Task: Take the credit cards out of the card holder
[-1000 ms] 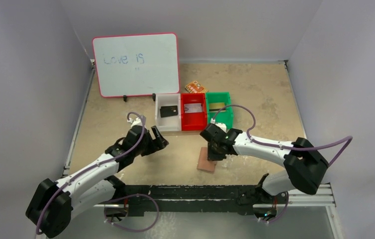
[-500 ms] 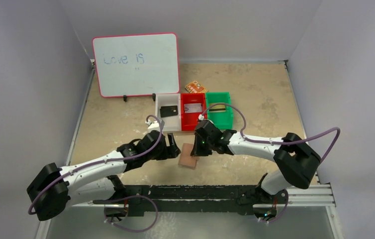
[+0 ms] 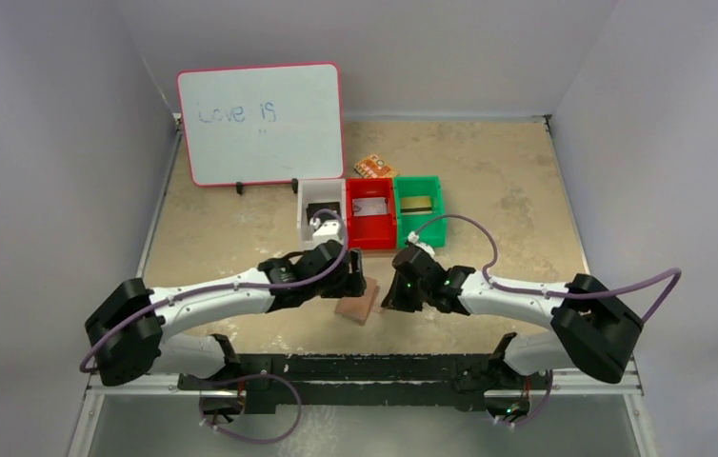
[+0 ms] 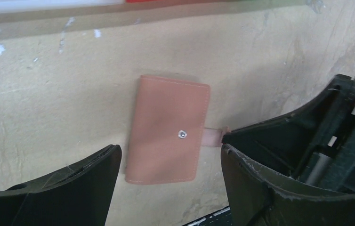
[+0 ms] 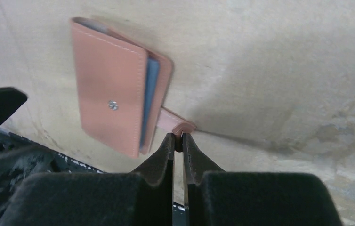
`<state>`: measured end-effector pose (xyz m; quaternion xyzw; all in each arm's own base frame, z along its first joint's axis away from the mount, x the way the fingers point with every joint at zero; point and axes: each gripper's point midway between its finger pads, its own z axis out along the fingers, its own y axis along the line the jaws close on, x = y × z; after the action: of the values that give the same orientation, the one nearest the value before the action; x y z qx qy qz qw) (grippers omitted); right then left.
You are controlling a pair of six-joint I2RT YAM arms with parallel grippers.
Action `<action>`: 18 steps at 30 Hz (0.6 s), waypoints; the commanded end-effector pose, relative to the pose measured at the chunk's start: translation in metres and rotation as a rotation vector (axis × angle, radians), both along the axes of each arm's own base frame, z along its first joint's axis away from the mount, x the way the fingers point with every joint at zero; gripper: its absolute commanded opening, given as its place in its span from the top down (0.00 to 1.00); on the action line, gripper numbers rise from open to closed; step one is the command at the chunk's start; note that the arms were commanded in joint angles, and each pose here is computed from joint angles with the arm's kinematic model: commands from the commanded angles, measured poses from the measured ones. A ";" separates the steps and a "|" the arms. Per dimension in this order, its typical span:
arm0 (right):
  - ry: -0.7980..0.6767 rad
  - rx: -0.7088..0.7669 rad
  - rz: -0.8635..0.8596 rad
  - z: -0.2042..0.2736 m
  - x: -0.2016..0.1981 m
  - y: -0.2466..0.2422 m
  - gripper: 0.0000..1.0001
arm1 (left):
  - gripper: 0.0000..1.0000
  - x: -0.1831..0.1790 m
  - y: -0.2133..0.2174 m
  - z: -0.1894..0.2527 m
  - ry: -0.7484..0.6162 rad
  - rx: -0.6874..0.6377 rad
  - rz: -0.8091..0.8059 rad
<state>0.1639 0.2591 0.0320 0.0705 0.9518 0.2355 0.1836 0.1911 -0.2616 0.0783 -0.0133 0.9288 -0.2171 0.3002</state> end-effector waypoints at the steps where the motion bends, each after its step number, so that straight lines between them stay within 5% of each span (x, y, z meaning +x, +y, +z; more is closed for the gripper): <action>1: 0.038 -0.059 -0.122 -0.022 -0.006 -0.026 0.97 | 0.22 0.006 -0.016 0.019 -0.087 0.126 -0.052; 13: 0.043 -0.035 -0.179 -0.030 -0.013 -0.039 0.75 | 0.21 0.004 -0.014 0.005 -0.131 0.402 -0.024; 18: 0.036 0.004 -0.197 -0.028 -0.015 -0.040 0.79 | 0.21 0.000 -0.021 0.005 -0.126 0.382 -0.048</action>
<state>0.1539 0.2384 0.0157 0.1469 0.9404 0.2439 0.1858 0.1846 -0.2748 0.0669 0.0881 0.9401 -0.0387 0.3271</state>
